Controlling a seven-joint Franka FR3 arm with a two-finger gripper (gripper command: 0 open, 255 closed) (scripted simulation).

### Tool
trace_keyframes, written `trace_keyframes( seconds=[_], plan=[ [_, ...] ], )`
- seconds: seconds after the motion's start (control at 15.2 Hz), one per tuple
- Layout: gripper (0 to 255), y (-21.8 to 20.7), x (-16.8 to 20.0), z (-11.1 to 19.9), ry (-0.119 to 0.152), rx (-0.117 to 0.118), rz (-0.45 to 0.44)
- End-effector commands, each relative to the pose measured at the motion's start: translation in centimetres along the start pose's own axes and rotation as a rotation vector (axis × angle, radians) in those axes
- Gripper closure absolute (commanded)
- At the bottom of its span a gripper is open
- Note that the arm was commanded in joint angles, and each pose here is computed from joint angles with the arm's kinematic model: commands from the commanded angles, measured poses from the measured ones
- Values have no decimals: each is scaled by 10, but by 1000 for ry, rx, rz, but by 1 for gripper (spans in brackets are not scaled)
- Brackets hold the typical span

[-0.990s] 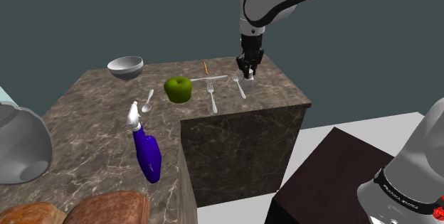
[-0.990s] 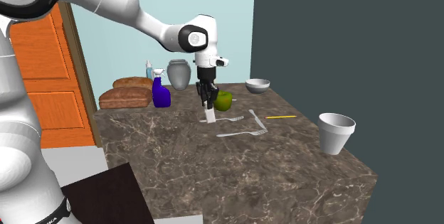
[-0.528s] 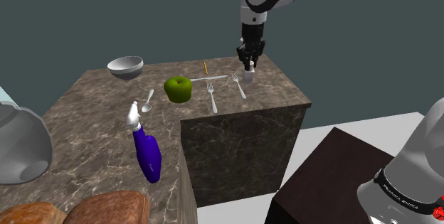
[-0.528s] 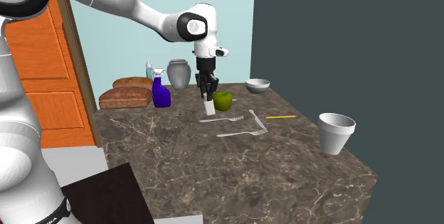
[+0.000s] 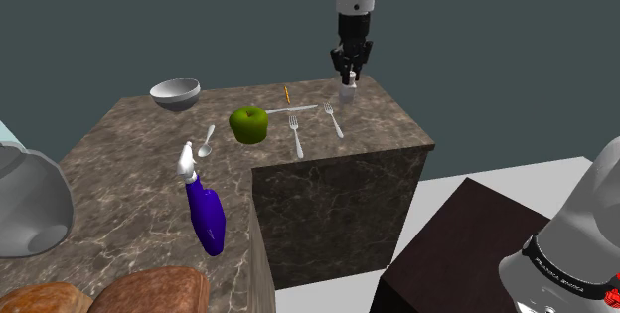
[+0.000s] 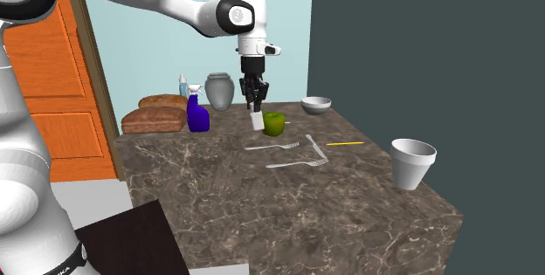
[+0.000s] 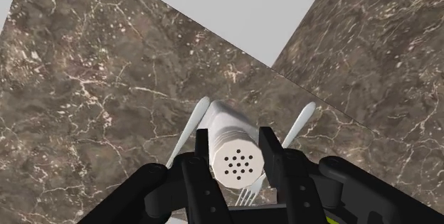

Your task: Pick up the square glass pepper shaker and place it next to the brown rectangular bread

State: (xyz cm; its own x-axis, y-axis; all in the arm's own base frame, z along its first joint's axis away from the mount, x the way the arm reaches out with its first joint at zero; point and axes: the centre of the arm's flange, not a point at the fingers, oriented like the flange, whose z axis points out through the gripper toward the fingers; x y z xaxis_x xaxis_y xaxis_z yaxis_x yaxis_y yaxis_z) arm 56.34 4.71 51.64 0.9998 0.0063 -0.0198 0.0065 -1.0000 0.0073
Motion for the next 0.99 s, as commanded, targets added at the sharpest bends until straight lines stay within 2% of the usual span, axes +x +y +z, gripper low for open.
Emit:
trace_keyframes(
  seconds=[0.0,0.26,0.92],
  plan=[
    [255,0,0,-12,0,0,0],
    [255,0,-1,-32,0,0,0],
    [255,-121,-54,-32,0,0,0]
  ],
)
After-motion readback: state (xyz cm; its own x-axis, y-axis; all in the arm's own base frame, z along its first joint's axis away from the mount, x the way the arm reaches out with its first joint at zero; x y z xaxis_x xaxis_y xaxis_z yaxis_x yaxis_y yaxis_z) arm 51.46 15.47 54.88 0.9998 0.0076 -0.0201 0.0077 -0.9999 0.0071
